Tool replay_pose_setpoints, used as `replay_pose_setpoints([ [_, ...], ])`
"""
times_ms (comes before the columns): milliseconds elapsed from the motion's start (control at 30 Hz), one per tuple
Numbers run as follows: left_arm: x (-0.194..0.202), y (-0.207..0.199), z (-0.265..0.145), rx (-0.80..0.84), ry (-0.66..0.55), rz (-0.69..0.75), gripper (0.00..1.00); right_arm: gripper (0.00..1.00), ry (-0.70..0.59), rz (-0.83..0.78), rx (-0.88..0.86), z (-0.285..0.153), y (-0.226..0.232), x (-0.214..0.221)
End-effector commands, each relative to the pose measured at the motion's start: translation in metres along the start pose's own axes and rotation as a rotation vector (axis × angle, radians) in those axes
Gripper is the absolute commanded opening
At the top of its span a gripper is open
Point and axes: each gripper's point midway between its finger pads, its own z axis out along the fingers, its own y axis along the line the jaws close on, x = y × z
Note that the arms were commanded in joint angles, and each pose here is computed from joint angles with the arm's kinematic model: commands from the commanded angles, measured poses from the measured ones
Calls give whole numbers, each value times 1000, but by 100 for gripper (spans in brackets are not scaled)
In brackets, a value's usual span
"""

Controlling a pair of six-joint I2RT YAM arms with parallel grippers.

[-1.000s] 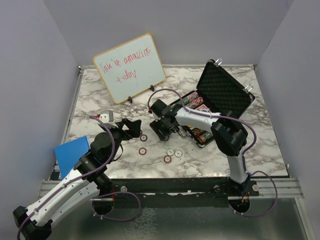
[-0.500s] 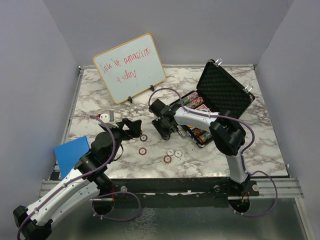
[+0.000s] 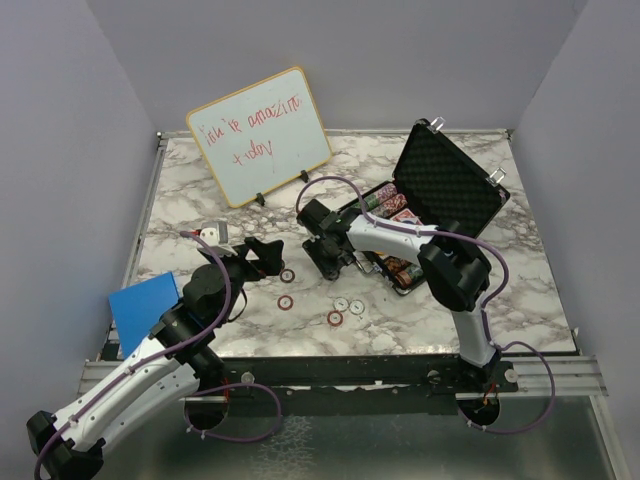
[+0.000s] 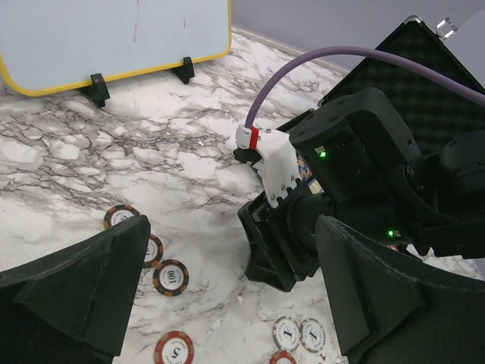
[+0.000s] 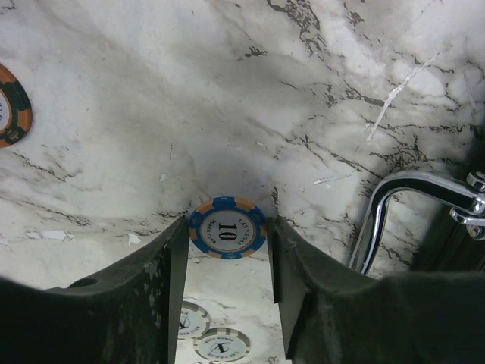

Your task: Pack up texas hold em set

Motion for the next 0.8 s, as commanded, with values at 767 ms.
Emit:
replay_pose_setpoints([
  [767,83,1,4,69,202,-160,99,32,-116,141,50,-55,-11,-15],
])
